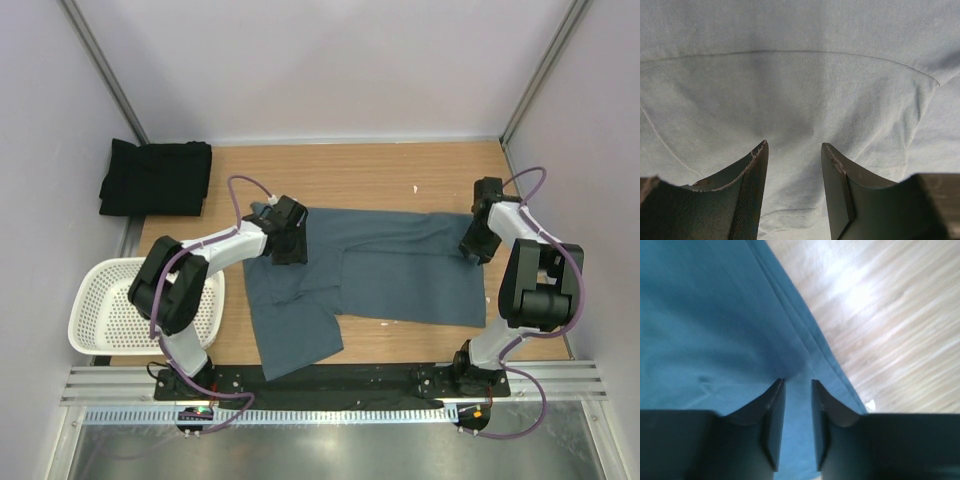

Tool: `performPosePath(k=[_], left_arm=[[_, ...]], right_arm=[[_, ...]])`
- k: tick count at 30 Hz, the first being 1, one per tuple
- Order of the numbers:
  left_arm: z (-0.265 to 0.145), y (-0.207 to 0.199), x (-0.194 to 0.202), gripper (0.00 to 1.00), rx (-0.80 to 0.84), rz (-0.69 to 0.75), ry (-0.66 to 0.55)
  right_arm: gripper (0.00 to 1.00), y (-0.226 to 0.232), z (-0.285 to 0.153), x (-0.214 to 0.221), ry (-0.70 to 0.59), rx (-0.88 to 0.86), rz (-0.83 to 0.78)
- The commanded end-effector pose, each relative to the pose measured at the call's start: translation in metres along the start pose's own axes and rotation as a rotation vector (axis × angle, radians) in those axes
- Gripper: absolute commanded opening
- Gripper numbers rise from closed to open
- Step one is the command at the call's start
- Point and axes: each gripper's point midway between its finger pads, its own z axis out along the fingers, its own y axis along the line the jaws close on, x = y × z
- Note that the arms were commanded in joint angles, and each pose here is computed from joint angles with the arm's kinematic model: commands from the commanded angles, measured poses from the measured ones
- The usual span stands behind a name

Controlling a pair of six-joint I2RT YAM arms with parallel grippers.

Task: Fold and stack the t-shirts
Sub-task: Fold the tshirt

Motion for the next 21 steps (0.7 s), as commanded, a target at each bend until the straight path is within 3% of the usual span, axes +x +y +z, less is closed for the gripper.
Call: performPosePath(k=[1,4,11,21], left_arm=[[-0.012,-0.006,-0.005,0.48,0.028,0.022,-0.017],[-0.019,-0.014,-0.014,0.49,0.056,0.052,-0.041],[-0.026,-0.039,-0.017,0.5,0.087,0.172,-0.071],[-0.02,-0.047,0.007,0.5,0.045,0.255,-0.024]], right_arm=[[0.44,-0.005,-0.014,0.012,0.048,-0.008,0.011],[0.49,-0.009,-0.023,-0.004,0.04,-0.006,0.04],[0.49,-0.008,-0.022,-0.043,-0.007,-0.075,0.178],[0.43,0.009,0.005,-0.018,0.077,-0.159,0.269]])
